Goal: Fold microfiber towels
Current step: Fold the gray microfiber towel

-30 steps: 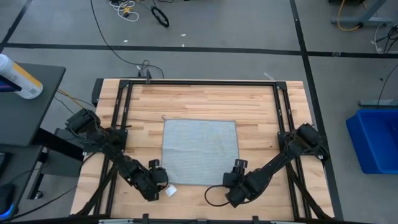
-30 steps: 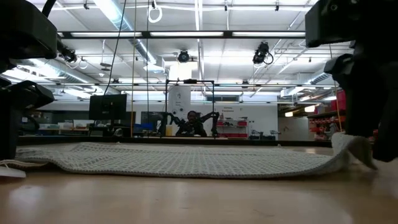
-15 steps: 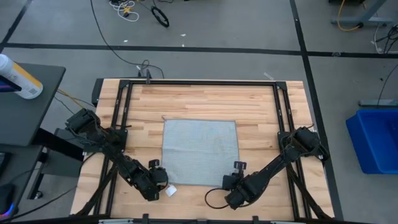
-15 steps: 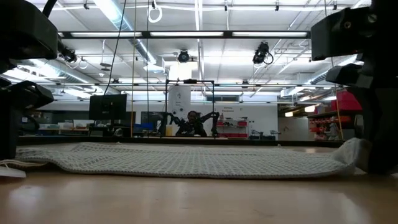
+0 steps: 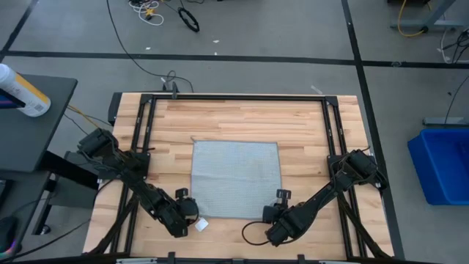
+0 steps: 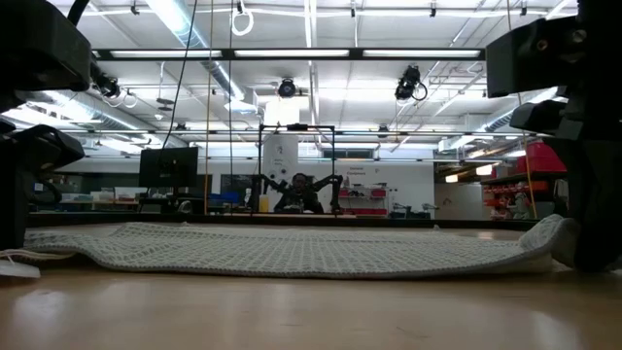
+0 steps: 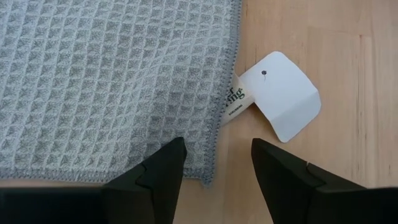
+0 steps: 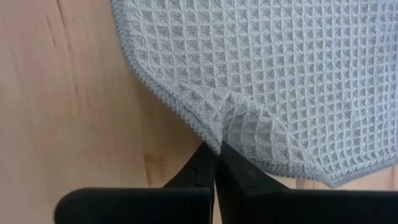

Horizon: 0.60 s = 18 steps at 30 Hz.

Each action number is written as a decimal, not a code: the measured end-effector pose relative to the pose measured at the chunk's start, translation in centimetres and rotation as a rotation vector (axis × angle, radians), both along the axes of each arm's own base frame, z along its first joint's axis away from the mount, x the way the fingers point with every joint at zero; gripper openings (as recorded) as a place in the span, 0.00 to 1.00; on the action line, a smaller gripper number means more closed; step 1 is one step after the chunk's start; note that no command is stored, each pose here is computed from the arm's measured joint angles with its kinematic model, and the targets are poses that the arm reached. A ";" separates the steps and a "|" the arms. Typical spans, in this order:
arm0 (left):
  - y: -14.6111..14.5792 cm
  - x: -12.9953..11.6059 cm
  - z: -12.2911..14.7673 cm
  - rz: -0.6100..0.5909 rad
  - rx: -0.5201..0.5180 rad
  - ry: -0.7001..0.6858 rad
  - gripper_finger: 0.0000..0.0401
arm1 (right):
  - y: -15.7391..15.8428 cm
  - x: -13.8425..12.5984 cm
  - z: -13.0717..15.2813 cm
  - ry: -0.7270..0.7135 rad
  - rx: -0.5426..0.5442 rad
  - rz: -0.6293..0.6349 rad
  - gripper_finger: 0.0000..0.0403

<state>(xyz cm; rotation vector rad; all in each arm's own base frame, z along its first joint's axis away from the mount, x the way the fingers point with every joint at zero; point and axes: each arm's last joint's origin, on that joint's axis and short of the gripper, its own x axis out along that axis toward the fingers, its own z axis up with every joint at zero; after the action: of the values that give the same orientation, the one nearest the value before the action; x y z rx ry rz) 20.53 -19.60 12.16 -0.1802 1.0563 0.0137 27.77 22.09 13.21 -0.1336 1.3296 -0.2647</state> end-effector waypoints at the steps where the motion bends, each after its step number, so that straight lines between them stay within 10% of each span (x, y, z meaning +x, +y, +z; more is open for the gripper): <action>1: 0.0 0.0 0.0 0.000 0.001 -0.003 0.51 | 0.0 0.0 0.0 0.000 -0.001 0.000 0.00; 18: -0.5 0.9 -2.2 0.063 0.091 -0.069 0.49 | 0.0 0.0 0.1 -0.006 -0.004 0.001 0.00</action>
<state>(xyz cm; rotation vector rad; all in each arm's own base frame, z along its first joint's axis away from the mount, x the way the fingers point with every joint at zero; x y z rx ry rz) 21.48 -20.08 9.92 -0.1308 0.9785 0.1110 27.80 22.09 13.27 -0.1367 1.3228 -0.2672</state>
